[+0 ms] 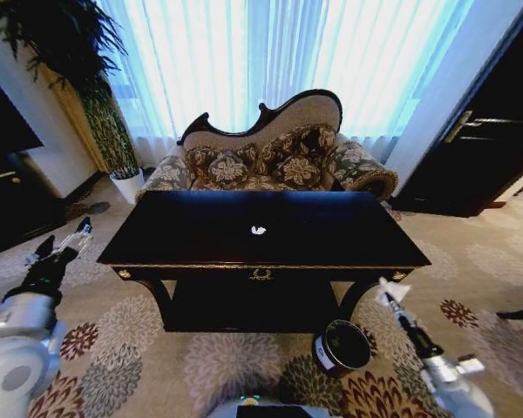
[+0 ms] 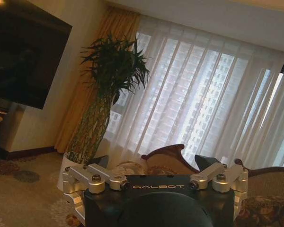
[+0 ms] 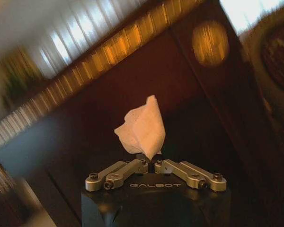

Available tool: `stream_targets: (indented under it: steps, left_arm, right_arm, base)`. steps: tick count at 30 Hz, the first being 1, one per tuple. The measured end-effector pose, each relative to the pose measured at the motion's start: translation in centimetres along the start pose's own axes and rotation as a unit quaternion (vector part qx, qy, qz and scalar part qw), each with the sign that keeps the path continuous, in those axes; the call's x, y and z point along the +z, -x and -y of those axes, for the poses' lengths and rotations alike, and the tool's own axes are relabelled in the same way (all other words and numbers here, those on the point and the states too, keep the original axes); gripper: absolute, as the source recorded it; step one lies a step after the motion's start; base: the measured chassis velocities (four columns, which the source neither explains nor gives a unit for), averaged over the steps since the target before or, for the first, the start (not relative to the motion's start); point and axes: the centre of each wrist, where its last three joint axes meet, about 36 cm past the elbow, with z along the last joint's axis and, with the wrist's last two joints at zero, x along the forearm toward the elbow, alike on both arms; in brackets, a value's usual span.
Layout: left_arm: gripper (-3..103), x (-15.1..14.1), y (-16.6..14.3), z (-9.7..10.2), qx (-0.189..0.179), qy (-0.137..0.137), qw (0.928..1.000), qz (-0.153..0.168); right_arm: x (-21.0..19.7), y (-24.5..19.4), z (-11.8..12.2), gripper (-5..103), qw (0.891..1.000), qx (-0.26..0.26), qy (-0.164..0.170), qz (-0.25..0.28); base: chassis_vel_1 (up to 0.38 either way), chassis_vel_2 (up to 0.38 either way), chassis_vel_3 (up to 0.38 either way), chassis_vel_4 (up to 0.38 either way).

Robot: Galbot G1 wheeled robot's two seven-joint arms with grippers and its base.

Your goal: Move to the front of the table and place the trash on the table into the trash bin.

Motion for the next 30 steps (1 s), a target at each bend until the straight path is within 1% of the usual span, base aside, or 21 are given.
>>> stream_targets:
  steps: [1, 3, 4, 5, 8, 11, 12, 13, 14, 15, 16, 17, 18, 20, 21, 22, 23, 25, 26, 28, 30]
  left_arm:
    - [100, 0.0, 0.0, 0.0, 0.000, 0.000, 1.0000, 0.000]
    - [100, -0.1, -0.1, -0.1, -0.003, 0.002, 1.0000, 0.001]
    - [100, -0.2, -0.2, -0.2, -0.005, 0.004, 1.0000, 0.001]
    - [100, -0.2, -0.2, -0.3, -0.006, 0.005, 1.0000, 0.002]
    - [100, -0.4, -0.3, -0.3, -0.007, 0.006, 1.0000, 0.003]
    - [100, -0.6, -0.3, -0.4, -0.007, 0.008, 0.9999, 0.005]
    - [100, -0.6, -0.3, -0.4, -0.007, 0.008, 0.9999, 0.005]
    - [100, -0.6, -0.3, -0.4, -0.006, 0.009, 0.9999, 0.005]
    - [100, -0.6, -0.2, -0.4, -0.006, 0.009, 0.9999, 0.005]
    - [100, -0.6, -0.2, -0.4, -0.005, 0.009, 0.9999, 0.005]
    - [100, -0.6, -0.2, -0.4, -0.005, 0.009, 0.9999, 0.005]
    - [100, -0.6, -0.2, -0.3, -0.005, 0.009, 0.9999, 0.004]
    - [100, -0.5, -0.2, -0.3, -0.005, 0.010, 0.9999, 0.003]
    - [100, -0.4, -0.2, -0.3, -0.005, 0.012, 0.9999, 0.001]
    - [100, -0.4, -0.2, -0.3, -0.005, 0.012, 0.9999, 0.001]
    - [100, -0.3, -0.2, -0.2, -0.005, 0.014, 0.9999, 0.001]
    - [100, -0.2, -0.3, -0.1, -0.004, 0.014, 0.9999, 0.000]
    - [100, -0.2, -0.3, 0.1, -0.004, 0.016, 0.9999, -0.001]
    - [100, -0.2, -0.3, 0.1, -0.004, 0.016, 0.9999, -0.001]
    - [100, 0.0, -0.4, 0.2, -0.004, 0.017, 0.9998, -0.002]
    - [100, 0.0, -0.5, 0.3, -0.005, 0.018, 0.9998, -0.003]
  right_arm:
    - [0.0, 0.0, 0.0, 1, 1.000, 0.000, 0.000, 0.000]
    - [1.5, 0.4, 0.3, 1, 0.998, 0.034, -0.028, -0.051]
    - [2.4, 0.7, 0.4, 1, 0.995, 0.058, -0.037, -0.074]
    - [3.0, 0.9, 0.4, 1, 0.993, 0.074, -0.040, -0.085]
    - [4.0, 1.5, 0.5, 1, 0.989, 0.101, -0.043, -0.098]
    - [5.6, 3.1, 0.2, 1, 0.977, 0.152, -0.060, -0.135]
    - [5.6, 3.1, 0.2, 1, 0.977, 0.152, -0.060, -0.135]
    - [5.7, 3.4, 0.1, 1, 0.974, 0.162, -0.064, -0.144]
    - [6.4, 4.0, -0.2, 1, 0.962, 0.200, -0.069, -0.172]
    - [6.7, 4.2, -0.4, 1, 0.954, 0.224, -0.066, -0.188]
    - [6.7, 4.2, -0.4, 1, 0.954, 0.224, -0.066, -0.188]
    - [7.1, 4.2, -0.5, 1, 0.944, 0.249, -0.063, -0.205]
    - [7.6, 4.1, -0.5, 1, 0.932, 0.276, -0.062, -0.225]
    - [8.0, 3.9, -0.4, 1, 0.921, 0.298, -0.065, -0.242]
    - [8.0, 3.9, -0.4, 1, 0.921, 0.298, -0.065, -0.242]
    - [8.4, 3.9, -0.3, 1, 0.913, 0.311, -0.067, -0.254]
    - [8.9, 4.0, -0.5, 1, 0.909, 0.318, -0.065, -0.261]
    - [9.6, 4.3, -0.8, 1, 0.905, 0.324, -0.065, -0.269]
    - [9.6, 4.3, -0.8, 1, 0.905, 0.324, -0.065, -0.269]
    - [10.5, 5.0, -1.2, 1, 0.898, 0.331, -0.069, -0.282]
    - [11.1, 5.4, -1.5, 1, 0.894, 0.334, -0.069, -0.290]
  base:
    - [0.000, 0.000, 0.000, 0.000]
    - [0.000, 0.000, 0.000, 0.000]
    - [0.000, 0.000, 0.000, 0.000]
    - [0.000, 0.000, 0.000, 0.000]
    - [0.000, 0.000, 0.000, 0.000]
    - [0.000, 0.000, 0.000, 0.000]
    - [0.000, 0.000, 0.000, 0.000]
    - [0.000, 0.000, 0.000, 0.000]
    - [0.000, 0.000, 0.000, 0.000]
    - [0.000, 0.000, 0.000, 0.000]
    - [0.000, 0.000, 0.000, 0.000]
    - [0.000, 0.000, 0.000, 0.000]
    - [0.000, 0.000, 0.000, 0.000]
    - [0.000, 0.000, 0.000, 0.000]
    - [0.000, 0.000, 0.000, 0.000]
    - [0.000, 0.000, 0.000, 0.000]
    - [0.000, 0.000, 0.000, 0.000]
    - [0.000, 0.000, 0.000, 0.000]
    - [0.000, 0.000, 0.000, 0.000]
    - [0.000, 0.000, 0.000, 0.000]
    - [0.000, 0.000, 0.000, 0.000]
